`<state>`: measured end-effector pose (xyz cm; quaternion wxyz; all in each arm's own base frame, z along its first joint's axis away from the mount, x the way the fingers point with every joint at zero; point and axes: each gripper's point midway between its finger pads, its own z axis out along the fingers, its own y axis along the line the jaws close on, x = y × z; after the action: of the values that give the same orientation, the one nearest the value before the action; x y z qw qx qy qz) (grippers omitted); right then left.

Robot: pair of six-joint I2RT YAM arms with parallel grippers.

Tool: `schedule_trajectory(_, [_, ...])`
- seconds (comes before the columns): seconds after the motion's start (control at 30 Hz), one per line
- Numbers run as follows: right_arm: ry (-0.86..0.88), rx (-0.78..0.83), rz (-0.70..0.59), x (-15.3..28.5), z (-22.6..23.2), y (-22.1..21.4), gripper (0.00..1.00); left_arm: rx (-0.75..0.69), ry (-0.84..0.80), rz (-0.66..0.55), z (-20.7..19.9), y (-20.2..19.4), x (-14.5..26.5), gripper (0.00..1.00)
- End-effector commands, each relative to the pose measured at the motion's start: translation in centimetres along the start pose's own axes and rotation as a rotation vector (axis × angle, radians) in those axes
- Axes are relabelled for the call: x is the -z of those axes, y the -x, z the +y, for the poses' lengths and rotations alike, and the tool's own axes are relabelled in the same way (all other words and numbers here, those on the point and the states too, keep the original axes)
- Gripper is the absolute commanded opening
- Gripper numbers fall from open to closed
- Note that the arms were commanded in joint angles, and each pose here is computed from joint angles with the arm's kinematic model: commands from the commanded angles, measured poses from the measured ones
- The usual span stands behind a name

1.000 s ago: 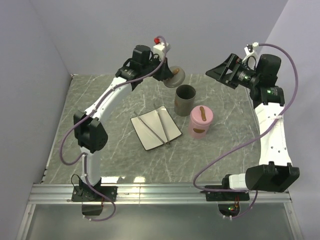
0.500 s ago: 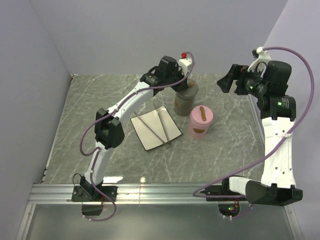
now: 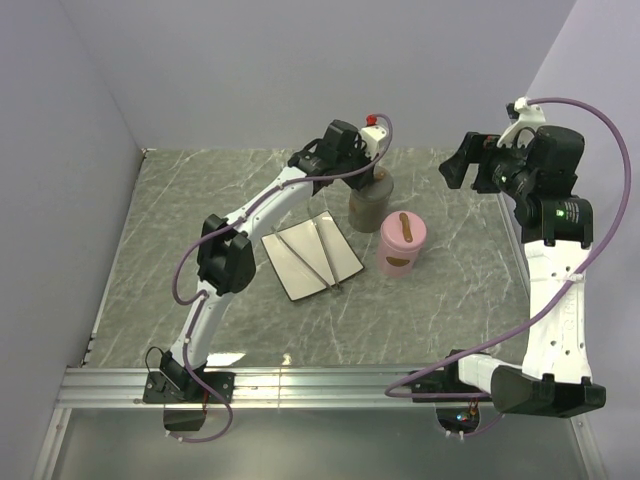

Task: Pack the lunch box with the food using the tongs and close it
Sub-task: Close the box lid on the packing box.

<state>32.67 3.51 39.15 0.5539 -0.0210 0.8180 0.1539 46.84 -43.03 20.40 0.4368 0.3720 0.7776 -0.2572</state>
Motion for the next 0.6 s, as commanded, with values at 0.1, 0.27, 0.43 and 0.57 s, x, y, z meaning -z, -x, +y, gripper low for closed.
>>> schedule_trajectory(0.1, [0.003, 0.027, -0.035, 0.8, 0.2, 0.4, 1.0, -0.026, -0.007, -0.034, -0.2, 1.4, -0.1, 0.11])
schedule_trajectory(0.27, [0.019, 0.022, -0.024, 0.8, 0.5, -0.1, 1.0, -0.017, -0.023, -0.006, -0.6, 0.2, -0.7, 0.17])
schedule_trajectory(0.43, [0.052, 0.007, 0.015, 0.0, 0.7, -1.2, 1.0, -0.02, -0.032, 0.001, -1.0, 0.1, -0.7, 0.23])
schedule_trajectory(0.57, [0.064, -0.002, 0.031, -0.6, 0.7, -1.5, 0.99, -0.034, -0.033, -0.013, -1.4, 0.8, -0.1, 0.34])
